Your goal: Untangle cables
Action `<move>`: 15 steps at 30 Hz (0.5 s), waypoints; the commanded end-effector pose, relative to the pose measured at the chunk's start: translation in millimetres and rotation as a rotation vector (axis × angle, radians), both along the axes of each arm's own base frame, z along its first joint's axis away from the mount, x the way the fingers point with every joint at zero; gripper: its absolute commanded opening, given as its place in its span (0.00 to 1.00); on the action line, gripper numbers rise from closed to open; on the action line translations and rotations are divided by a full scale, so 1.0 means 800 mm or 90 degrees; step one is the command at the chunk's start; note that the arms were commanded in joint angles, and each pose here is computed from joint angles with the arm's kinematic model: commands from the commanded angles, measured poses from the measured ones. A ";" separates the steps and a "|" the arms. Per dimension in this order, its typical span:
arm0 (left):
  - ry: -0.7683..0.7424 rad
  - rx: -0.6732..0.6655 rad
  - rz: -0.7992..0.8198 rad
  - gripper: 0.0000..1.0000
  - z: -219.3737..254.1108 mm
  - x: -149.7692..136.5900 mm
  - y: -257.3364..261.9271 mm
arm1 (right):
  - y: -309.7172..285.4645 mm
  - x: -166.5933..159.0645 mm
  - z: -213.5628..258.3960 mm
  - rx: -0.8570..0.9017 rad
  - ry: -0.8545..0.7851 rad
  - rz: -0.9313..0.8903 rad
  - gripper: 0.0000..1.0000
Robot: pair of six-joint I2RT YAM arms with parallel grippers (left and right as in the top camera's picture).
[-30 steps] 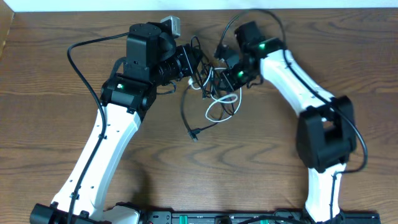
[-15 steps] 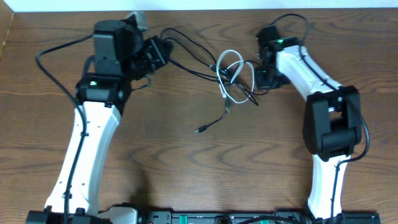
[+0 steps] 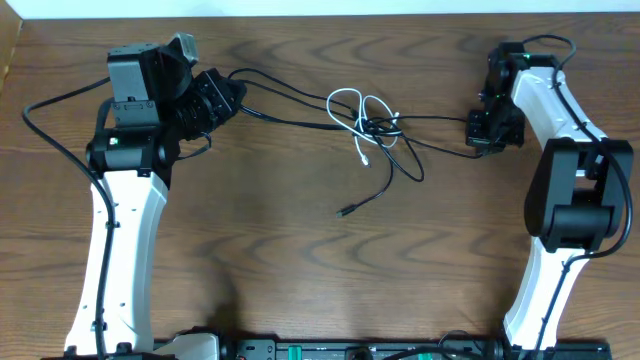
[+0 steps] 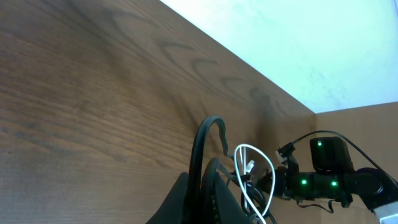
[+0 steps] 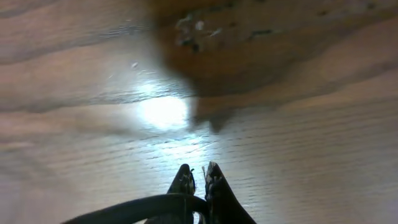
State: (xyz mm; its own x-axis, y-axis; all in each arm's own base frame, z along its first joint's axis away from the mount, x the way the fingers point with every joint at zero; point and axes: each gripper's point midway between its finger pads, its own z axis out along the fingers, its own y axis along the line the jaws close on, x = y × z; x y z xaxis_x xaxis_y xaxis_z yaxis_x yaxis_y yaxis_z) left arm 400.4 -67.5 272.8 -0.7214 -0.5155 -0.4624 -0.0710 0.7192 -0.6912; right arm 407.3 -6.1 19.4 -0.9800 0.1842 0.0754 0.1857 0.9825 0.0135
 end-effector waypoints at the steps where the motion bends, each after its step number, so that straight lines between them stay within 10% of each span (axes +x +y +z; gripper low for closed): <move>1: -0.043 0.018 0.017 0.07 0.025 0.000 0.014 | 0.012 0.006 0.012 0.093 -0.024 0.082 0.09; 7: -0.051 0.021 -0.049 0.07 0.026 -0.008 -0.029 | 0.078 0.036 0.115 0.294 -0.186 0.201 0.48; 15: -0.098 0.019 -0.139 0.07 0.040 -0.017 -0.082 | 0.104 0.038 0.230 0.317 -0.343 0.261 0.62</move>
State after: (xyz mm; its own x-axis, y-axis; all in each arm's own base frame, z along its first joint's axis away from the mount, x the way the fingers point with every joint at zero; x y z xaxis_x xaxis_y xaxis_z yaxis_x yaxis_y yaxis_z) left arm 393.0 -116.9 278.6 -0.7619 -0.3942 -0.5140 0.0702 0.7386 -0.6705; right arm 439.3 58.7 163.8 -0.9378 -0.0939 -0.3343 -0.2364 0.8778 0.4165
